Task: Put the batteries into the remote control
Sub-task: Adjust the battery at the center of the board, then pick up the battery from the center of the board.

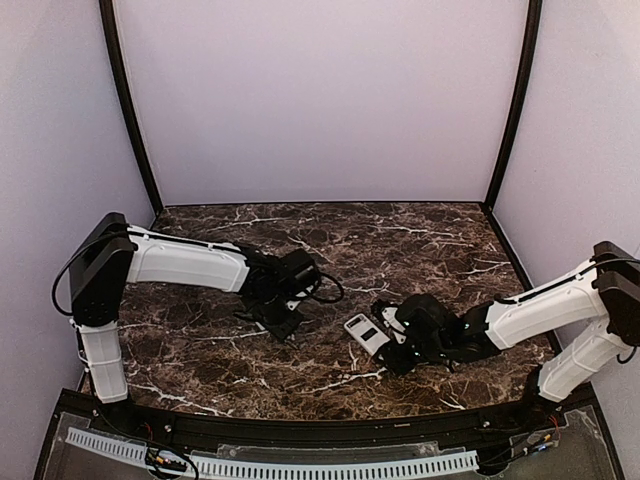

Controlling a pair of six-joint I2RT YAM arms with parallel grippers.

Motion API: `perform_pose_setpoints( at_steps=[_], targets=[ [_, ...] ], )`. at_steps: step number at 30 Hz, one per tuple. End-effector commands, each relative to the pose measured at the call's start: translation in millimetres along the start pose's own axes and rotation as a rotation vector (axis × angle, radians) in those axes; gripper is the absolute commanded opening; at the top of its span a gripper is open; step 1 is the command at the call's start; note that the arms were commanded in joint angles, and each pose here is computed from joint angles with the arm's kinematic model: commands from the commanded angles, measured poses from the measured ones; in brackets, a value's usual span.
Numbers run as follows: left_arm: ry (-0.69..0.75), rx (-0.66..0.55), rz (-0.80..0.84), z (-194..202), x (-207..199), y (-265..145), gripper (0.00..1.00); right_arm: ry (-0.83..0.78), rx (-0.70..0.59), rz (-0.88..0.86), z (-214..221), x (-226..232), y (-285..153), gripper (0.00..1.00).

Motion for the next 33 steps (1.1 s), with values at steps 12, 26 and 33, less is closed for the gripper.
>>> perform_pose_setpoints(
  at_steps=[12,26,33],
  targets=[
    [0.429,-0.214,0.149,1.1,-5.1,-62.9,0.48,-0.039,0.058,-0.057,17.1,2.3,-2.3,0.0],
    [0.846,-0.259,0.363,16.6,-44.7,-45.4,0.43,-0.046,0.048,-0.083,15.4,6.7,-2.4,0.0],
    [0.918,-0.288,0.32,0.3,-35.6,-41.3,0.41,-0.047,0.04,-0.091,14.7,7.7,-4.1,0.0]
  ],
)
Point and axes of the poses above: each gripper's point midway between its finger pads, its own y axis out along the fingers, its own x axis along the line the jaws close on, z = x × y, the point moved 2 cm from there along -y, back along the fingers, and after that the axes turned 7 degrees about y, right-handed, at the moved point
